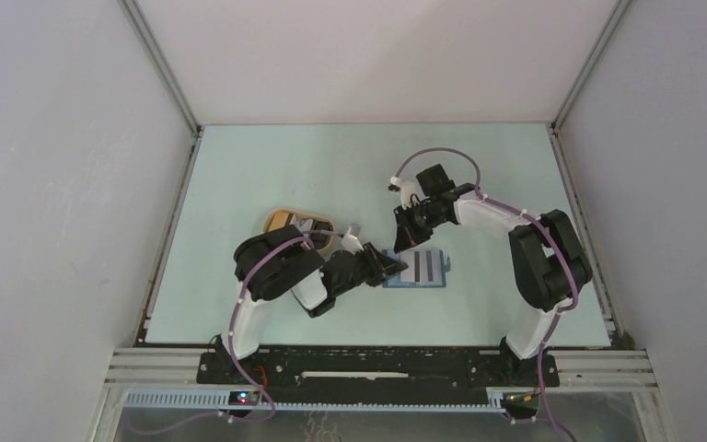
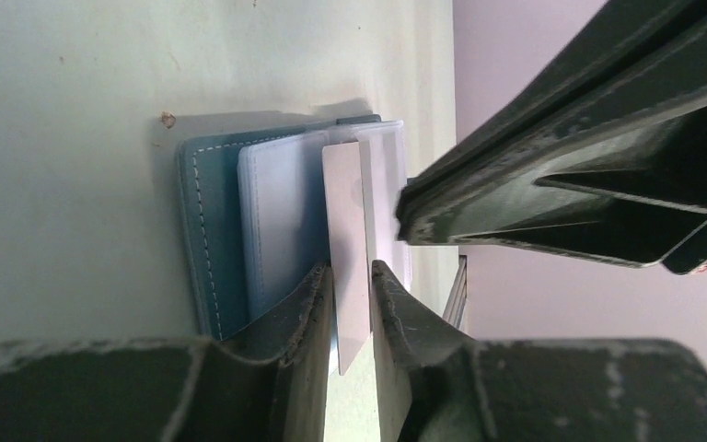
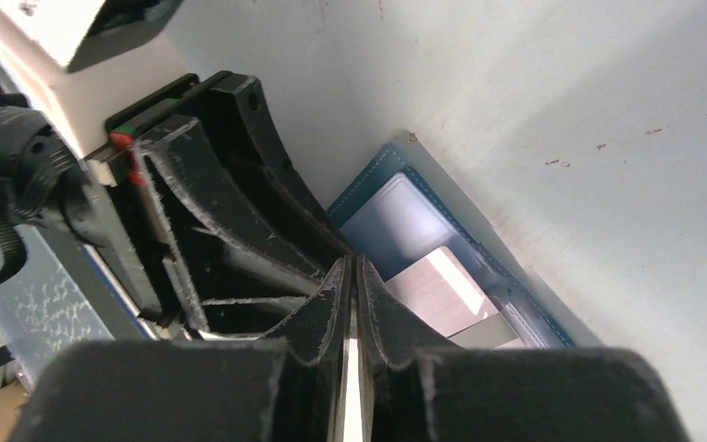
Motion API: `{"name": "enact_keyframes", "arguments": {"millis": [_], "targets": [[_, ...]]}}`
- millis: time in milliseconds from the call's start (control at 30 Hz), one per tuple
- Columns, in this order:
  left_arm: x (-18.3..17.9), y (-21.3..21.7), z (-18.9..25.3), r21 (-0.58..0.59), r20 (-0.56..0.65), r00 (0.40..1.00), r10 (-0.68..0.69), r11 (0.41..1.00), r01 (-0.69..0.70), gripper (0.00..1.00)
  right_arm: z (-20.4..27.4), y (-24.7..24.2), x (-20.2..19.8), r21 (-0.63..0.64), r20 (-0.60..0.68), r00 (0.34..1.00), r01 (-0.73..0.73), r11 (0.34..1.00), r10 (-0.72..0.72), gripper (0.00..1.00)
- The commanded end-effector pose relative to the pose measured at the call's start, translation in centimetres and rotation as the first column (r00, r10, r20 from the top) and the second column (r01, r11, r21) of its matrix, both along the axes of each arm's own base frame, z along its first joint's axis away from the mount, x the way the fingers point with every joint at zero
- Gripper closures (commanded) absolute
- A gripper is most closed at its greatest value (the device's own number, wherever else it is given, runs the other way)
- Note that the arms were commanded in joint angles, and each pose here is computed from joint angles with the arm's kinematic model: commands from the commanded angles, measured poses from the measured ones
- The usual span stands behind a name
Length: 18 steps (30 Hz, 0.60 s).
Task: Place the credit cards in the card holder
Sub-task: Insert the credit card into the card holder.
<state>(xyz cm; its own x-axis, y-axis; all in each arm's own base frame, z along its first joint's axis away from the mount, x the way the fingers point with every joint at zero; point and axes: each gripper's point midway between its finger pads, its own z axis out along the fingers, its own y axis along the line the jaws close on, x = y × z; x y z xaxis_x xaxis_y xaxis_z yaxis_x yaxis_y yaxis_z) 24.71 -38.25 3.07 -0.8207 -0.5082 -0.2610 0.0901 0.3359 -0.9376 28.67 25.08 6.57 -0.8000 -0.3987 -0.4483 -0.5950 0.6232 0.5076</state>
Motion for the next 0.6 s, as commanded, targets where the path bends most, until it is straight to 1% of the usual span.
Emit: {"name": "enact_keyframes", "arguments": {"millis": [0,333,567], "targets": [[-0.6,-0.5,1.6,-0.026,0.058,0.998,-0.036,0.999,0.037,0.73,-1.0,0.4,0.7,-0.056,0.021,1.000,0.023,0.998,-0.021,0.88],[-0.9,-0.7,2.3,-0.035,0.074,0.996,-0.051,0.998,0.054,0.72,-2.5,1.2,-0.3,-0.120,0.021,0.999,-0.038,0.992,0.041,0.88],[-1.0,-0.8,2.6,-0.041,0.080,0.995,-0.059,0.997,0.063,0.72,-3.2,-0.1,0.2,-0.202,0.040,0.998,-0.047,0.978,0.056,0.88]]}}
